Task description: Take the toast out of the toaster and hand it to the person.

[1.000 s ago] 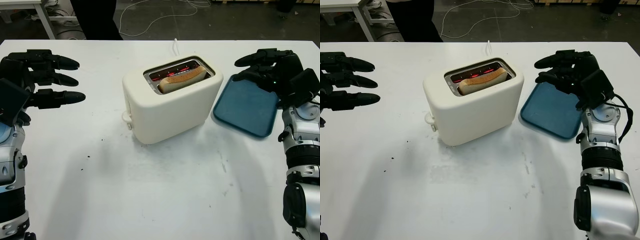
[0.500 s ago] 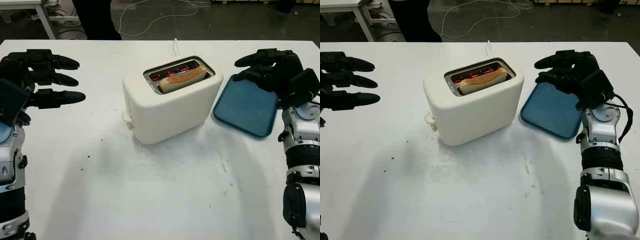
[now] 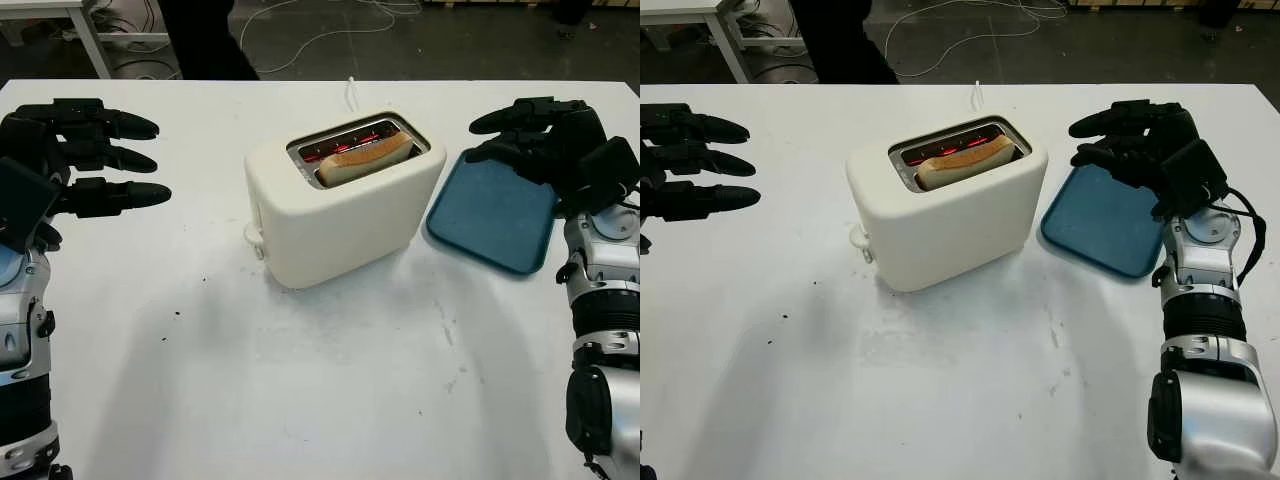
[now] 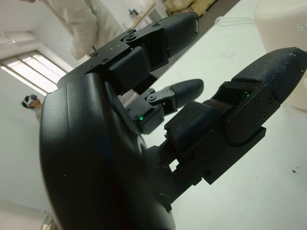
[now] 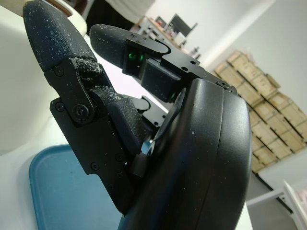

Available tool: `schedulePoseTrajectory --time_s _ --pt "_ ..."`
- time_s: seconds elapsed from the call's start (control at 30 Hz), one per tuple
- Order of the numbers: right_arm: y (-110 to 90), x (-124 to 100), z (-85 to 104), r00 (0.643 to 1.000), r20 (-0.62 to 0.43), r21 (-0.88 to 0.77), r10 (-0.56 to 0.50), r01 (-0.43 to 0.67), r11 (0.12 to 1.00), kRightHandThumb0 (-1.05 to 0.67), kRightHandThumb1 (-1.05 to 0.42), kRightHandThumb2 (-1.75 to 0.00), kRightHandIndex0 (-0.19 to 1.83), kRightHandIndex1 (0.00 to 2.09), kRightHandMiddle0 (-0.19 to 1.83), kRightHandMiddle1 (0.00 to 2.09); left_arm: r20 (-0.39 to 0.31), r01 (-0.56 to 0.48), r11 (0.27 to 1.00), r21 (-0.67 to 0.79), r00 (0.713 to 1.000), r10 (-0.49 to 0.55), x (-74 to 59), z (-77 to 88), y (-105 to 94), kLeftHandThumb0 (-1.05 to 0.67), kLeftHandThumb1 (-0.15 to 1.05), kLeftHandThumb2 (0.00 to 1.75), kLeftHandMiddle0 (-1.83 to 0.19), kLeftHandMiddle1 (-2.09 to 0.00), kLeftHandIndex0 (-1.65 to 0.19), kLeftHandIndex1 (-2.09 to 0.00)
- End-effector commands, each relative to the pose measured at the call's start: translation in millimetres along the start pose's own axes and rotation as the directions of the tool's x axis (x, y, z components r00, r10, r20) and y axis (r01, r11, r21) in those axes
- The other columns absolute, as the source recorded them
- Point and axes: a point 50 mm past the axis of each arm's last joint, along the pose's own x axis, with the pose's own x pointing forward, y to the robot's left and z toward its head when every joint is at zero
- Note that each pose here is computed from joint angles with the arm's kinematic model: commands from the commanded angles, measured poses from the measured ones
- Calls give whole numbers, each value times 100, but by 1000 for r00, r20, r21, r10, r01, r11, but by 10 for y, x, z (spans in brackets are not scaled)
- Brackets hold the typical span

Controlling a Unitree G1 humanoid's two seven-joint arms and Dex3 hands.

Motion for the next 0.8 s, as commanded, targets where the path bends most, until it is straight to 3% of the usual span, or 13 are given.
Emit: schedulePoseTrajectory --time_s 0.0,0.77 --pt "9 17 12 1000 10 20 -6 6 1000 -105 -77 0 117 63 124 31 2 -6 1000 8 1000 6 -9 -7 8 -102 34 0 -121 -46 -117 -33" --pt "4 22 33 1000 14 16 -4 4 1000 -105 -77 0 116 61 124 29 -7 -10 1000 14 1000 10 -21 -6 12 -104 35 0 -121 -45 -117 -32"
